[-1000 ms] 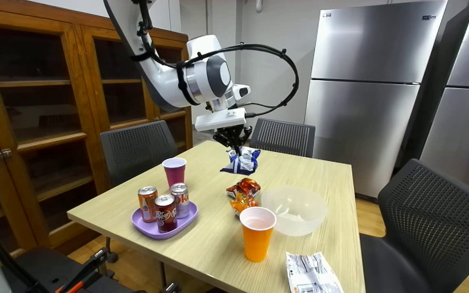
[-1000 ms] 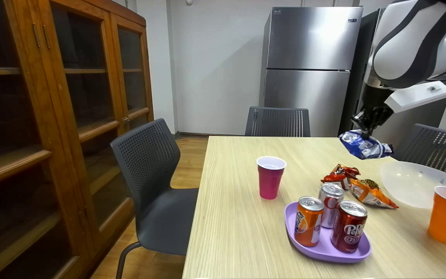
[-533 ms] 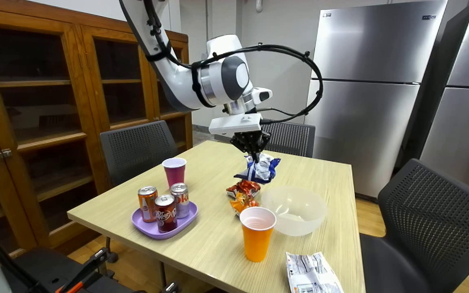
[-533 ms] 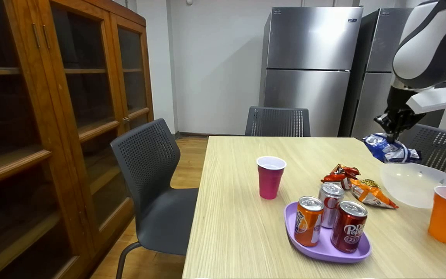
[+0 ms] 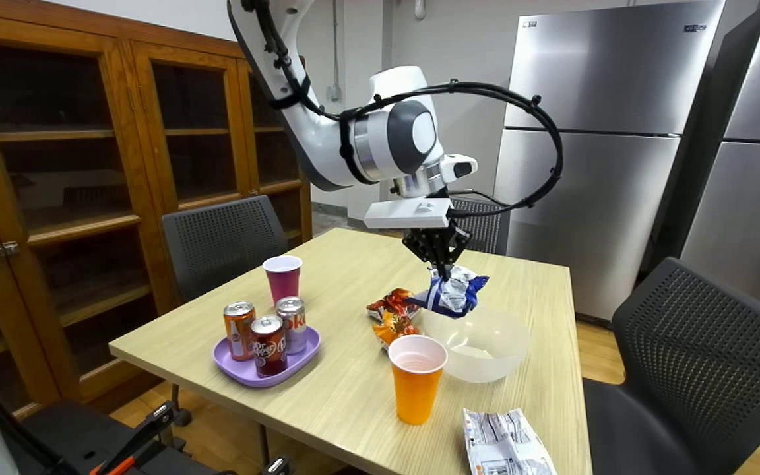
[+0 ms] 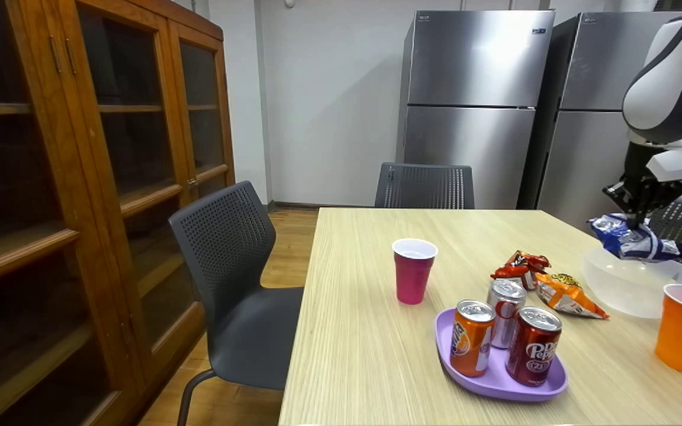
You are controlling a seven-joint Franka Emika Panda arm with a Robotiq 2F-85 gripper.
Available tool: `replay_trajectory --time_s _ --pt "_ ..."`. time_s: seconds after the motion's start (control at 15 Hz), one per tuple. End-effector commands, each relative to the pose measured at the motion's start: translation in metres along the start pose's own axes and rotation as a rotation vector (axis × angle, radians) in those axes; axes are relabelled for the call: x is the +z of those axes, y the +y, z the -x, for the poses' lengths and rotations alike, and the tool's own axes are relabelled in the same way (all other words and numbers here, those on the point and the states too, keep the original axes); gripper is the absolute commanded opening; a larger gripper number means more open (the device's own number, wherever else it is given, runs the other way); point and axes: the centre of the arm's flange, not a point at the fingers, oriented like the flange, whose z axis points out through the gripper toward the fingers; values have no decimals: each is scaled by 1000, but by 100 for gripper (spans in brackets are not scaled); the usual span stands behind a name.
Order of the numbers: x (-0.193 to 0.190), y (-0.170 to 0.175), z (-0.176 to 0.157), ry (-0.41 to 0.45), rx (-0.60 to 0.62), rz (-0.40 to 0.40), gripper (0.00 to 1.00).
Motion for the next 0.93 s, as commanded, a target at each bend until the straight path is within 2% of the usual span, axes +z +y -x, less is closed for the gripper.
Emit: replay_trajectory --time_s 0.0,0.4,0.87 --pt "19 18 -14 -46 86 23 0" --pt "54 36 -24 -109 176 33 0" --pt "88 40 -38 -171 242 31 0"
